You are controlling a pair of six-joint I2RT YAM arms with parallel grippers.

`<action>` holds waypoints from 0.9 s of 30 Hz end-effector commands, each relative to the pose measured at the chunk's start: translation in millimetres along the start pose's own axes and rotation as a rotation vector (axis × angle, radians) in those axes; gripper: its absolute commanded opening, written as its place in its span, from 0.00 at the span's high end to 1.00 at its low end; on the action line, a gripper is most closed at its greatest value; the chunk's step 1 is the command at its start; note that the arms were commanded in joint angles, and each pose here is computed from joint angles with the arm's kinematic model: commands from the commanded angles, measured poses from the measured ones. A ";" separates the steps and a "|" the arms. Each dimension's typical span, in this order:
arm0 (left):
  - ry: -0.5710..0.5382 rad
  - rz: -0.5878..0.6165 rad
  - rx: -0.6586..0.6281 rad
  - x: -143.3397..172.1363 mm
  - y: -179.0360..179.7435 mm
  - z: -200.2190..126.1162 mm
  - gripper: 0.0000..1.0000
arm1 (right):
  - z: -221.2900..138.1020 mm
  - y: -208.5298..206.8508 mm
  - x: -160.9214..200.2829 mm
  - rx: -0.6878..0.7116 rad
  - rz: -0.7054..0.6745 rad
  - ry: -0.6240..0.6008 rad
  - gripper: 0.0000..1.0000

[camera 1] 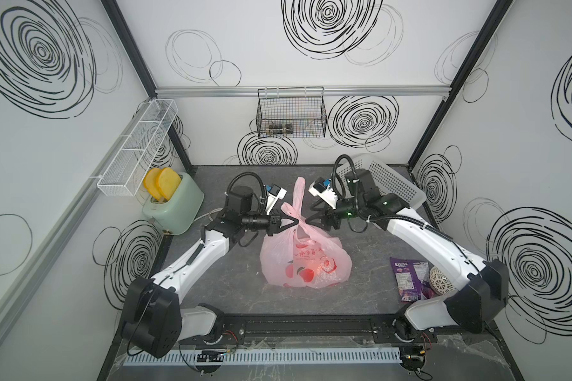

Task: Place the oranges into plastic bags & tie knots
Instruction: Tie the plastic bag at the center of the board.

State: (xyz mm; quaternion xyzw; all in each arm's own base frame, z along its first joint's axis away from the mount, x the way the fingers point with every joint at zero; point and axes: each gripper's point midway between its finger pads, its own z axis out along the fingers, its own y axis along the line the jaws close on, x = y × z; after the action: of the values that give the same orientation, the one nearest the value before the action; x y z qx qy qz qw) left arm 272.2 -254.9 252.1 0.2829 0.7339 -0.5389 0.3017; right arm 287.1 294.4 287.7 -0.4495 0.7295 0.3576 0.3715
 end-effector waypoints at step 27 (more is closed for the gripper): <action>-0.013 0.066 0.030 -4.6 -6.6 -2.6 1.00 | 2.1 -25.0 -92.6 -0.177 0.063 -0.223 0.86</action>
State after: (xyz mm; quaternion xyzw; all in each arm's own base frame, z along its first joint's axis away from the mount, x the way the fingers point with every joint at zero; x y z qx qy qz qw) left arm 270.6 -254.7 249.9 0.2895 0.7323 -0.5373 0.3021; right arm 349.0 331.5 340.5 -0.4099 0.6763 0.4852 0.3731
